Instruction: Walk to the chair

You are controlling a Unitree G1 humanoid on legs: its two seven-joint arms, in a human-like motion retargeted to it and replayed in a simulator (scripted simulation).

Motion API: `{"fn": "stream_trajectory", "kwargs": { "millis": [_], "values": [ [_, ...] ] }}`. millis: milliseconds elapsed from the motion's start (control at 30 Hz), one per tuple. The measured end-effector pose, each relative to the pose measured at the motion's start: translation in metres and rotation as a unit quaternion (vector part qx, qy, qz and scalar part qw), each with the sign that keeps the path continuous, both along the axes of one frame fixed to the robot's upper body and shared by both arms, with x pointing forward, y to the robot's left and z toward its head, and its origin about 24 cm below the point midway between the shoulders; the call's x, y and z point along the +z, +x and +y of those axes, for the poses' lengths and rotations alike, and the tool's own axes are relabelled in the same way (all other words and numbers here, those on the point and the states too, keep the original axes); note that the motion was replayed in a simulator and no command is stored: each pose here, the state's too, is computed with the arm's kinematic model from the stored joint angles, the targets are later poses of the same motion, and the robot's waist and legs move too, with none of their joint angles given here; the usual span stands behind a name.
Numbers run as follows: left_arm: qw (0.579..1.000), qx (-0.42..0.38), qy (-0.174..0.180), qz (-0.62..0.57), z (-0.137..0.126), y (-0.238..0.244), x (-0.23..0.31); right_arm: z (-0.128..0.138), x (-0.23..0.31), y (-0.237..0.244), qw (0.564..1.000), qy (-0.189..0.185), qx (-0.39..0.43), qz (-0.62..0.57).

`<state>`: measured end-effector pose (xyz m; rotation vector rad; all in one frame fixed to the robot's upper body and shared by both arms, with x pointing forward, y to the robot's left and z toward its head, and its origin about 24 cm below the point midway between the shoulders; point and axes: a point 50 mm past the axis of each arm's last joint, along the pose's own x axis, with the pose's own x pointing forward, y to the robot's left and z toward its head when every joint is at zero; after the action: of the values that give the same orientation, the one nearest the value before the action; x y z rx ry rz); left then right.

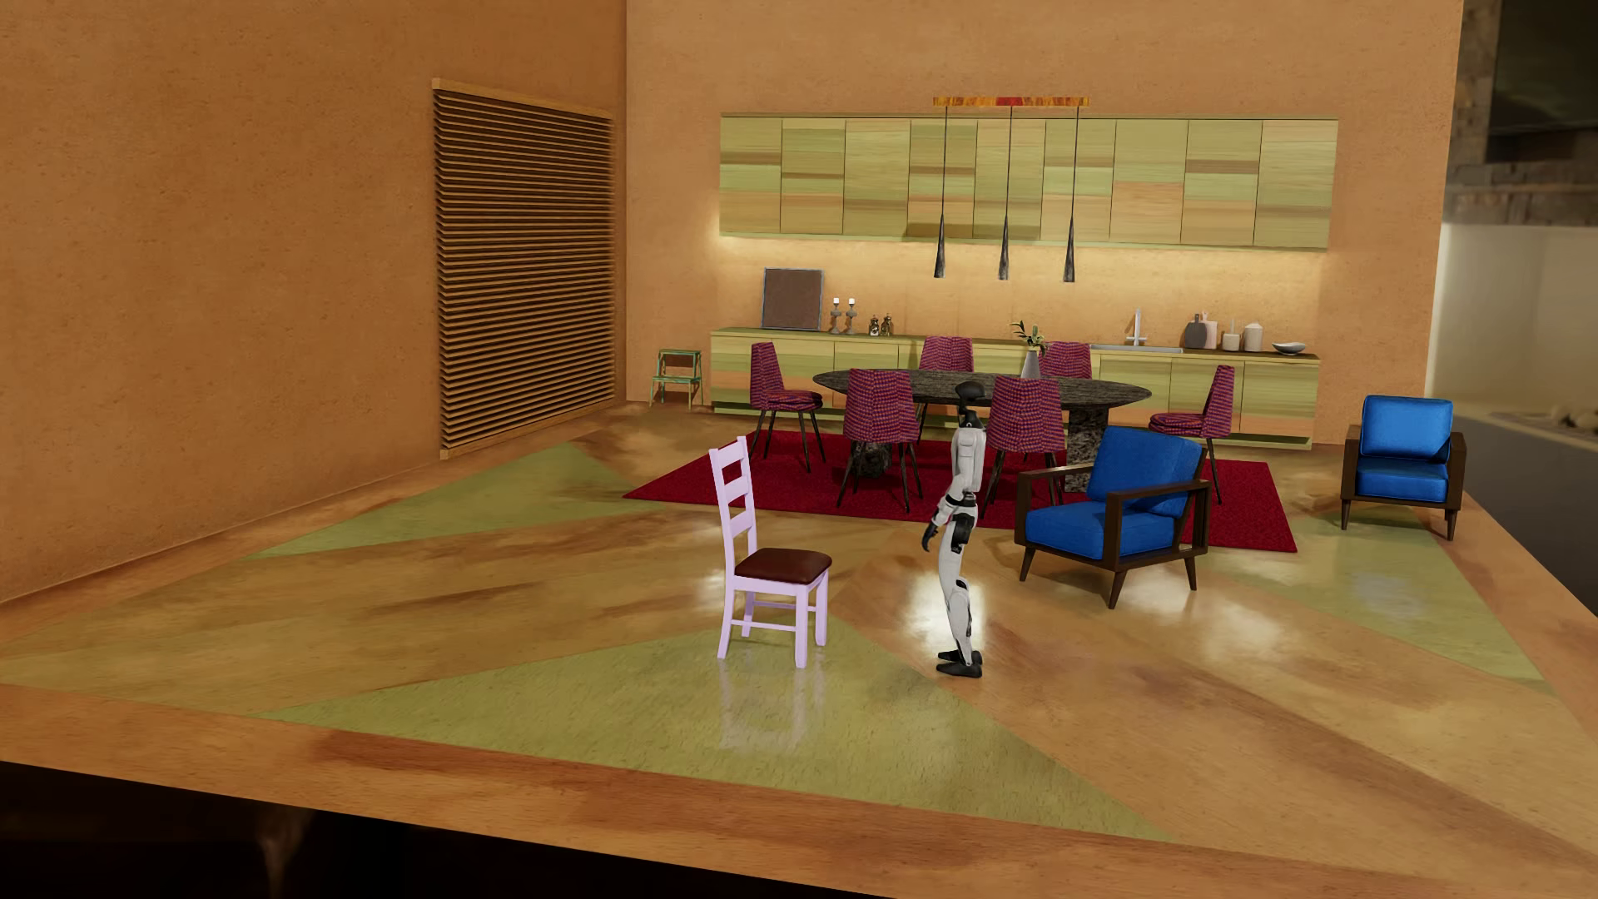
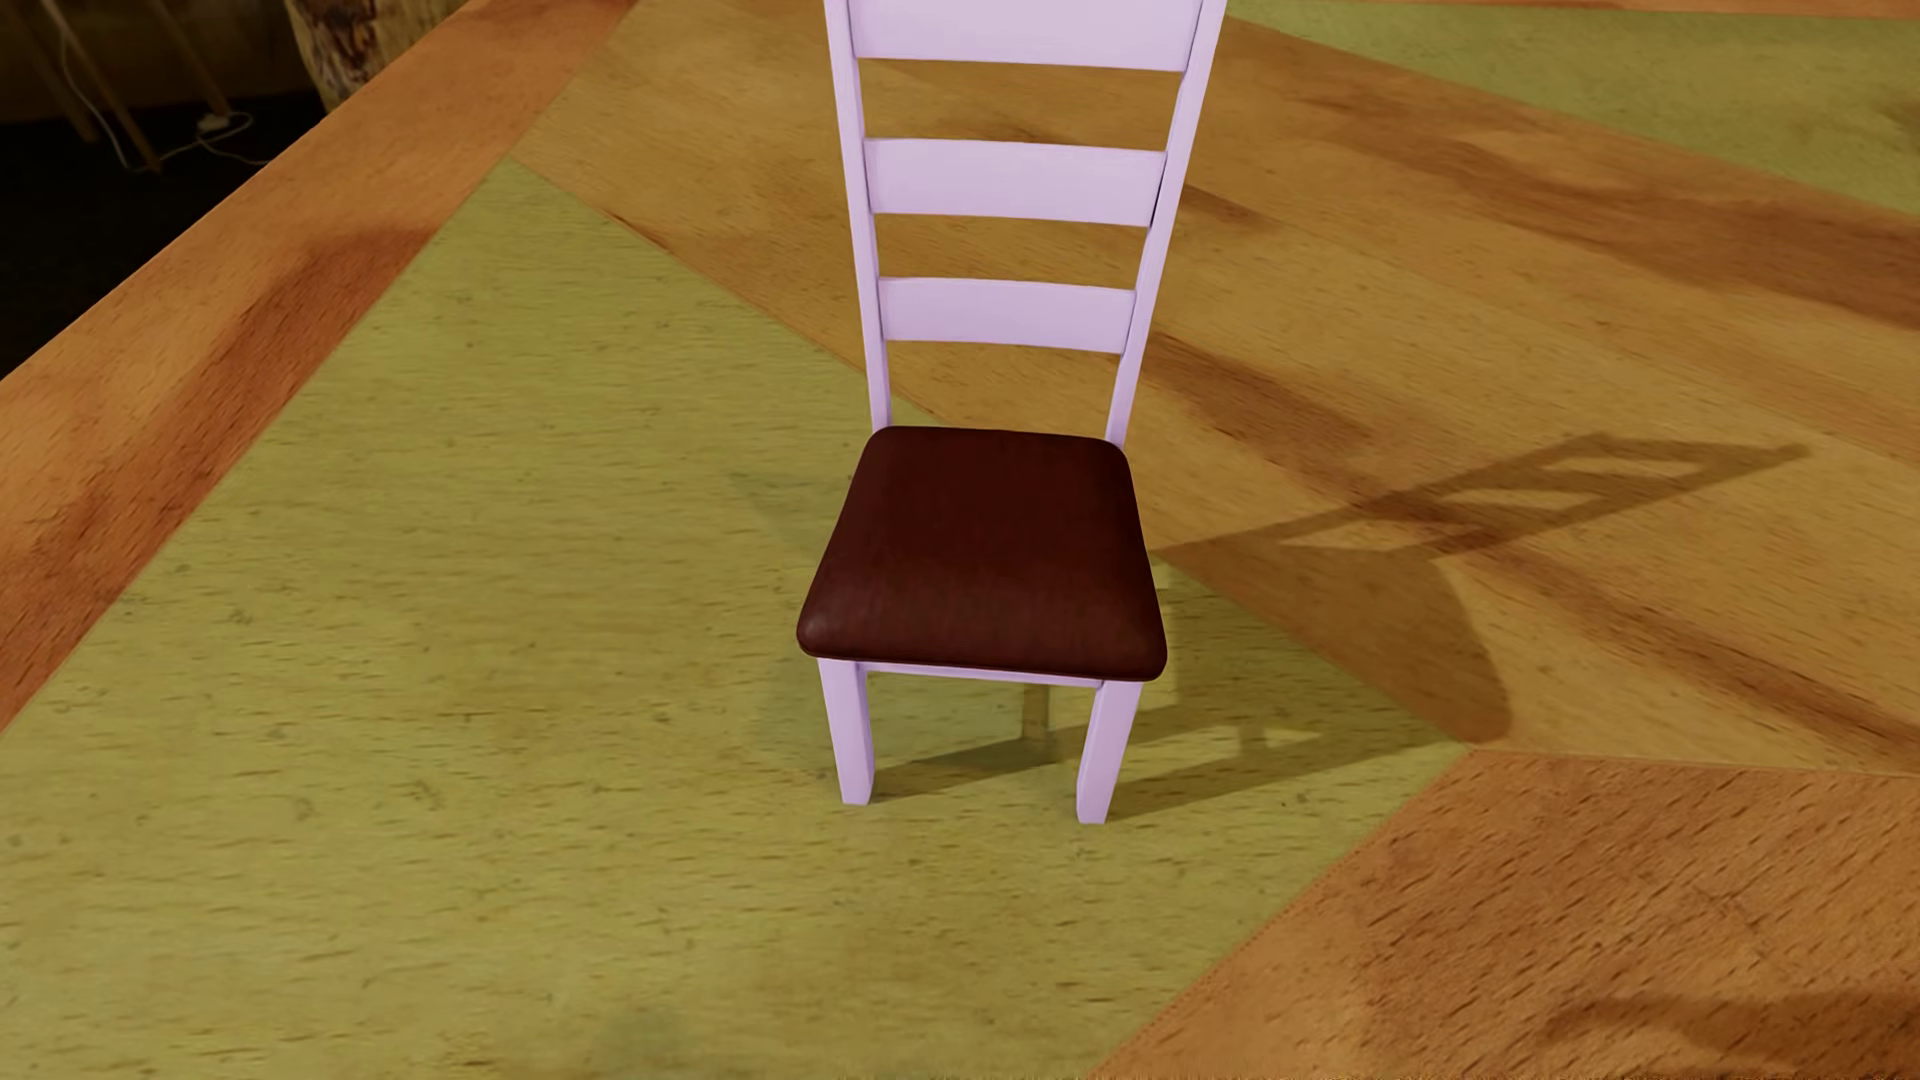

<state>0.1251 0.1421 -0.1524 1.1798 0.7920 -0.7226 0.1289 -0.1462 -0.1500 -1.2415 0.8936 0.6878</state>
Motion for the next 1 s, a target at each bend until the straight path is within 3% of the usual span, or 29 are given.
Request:
{"fn": "stream_trajectory", "kwargs": {
  "millis": [1000],
  "values": [
    [1.000, -0.001, 0.005, -0.006, 0.0050, 0.0036, 0.0012, 0.0015, -0.0007, -0.0049, 1.000, -0.003, -0.007, 0.002]
  ]
}}
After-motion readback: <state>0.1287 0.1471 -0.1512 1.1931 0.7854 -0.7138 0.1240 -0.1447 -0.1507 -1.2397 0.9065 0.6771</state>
